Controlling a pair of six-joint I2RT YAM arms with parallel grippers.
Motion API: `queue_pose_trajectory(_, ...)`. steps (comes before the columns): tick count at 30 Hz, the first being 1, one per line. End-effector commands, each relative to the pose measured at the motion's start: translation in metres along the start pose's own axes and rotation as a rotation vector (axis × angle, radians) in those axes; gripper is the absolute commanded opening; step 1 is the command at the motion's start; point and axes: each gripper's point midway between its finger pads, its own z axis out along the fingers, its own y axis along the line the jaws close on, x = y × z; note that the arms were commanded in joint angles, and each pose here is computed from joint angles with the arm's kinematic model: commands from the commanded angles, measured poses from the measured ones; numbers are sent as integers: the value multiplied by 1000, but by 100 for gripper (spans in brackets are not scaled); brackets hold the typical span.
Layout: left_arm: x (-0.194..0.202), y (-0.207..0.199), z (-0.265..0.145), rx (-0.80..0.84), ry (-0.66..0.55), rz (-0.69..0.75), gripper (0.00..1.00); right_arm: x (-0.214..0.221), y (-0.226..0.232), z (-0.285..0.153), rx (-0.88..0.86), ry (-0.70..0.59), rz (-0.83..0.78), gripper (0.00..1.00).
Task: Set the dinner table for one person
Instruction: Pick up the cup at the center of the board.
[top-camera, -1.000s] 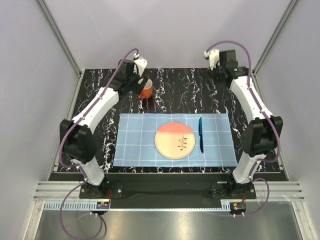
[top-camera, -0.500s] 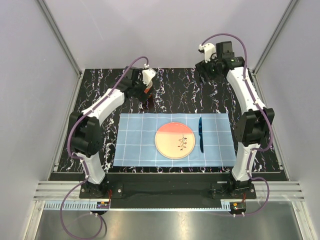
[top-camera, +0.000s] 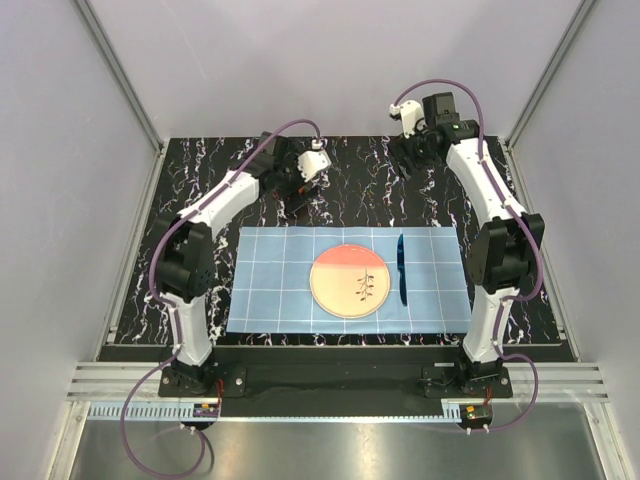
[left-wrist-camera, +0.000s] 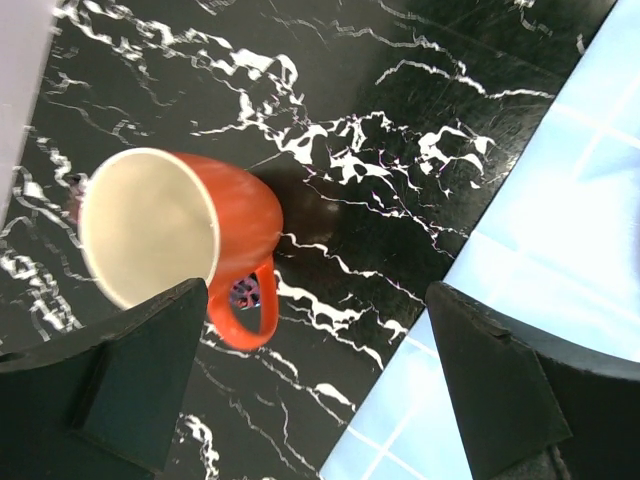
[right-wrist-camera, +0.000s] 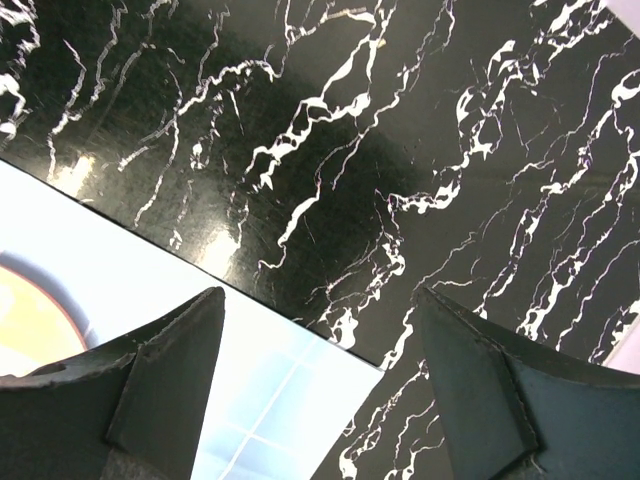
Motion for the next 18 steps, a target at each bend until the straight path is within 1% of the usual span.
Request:
queue_pose_trajectory(1, -18, 11, 2, 2, -49, 42, 99, -16, -7, -23, 54, -58, -35, 84)
queue_pose_trajectory(5, -15, 13, 10, 5, -34, 42, 99, -17, -8, -25, 61, -63, -34, 83)
queue_pose_trajectory(12, -10, 34, 15, -52, -7, 38, 99, -16, -5, -25, 50, -65, -19, 82)
queue_pose_trajectory(18, -6, 43, 22, -69, 7, 26, 98, -18, -6, -26, 52, -72, -17, 82)
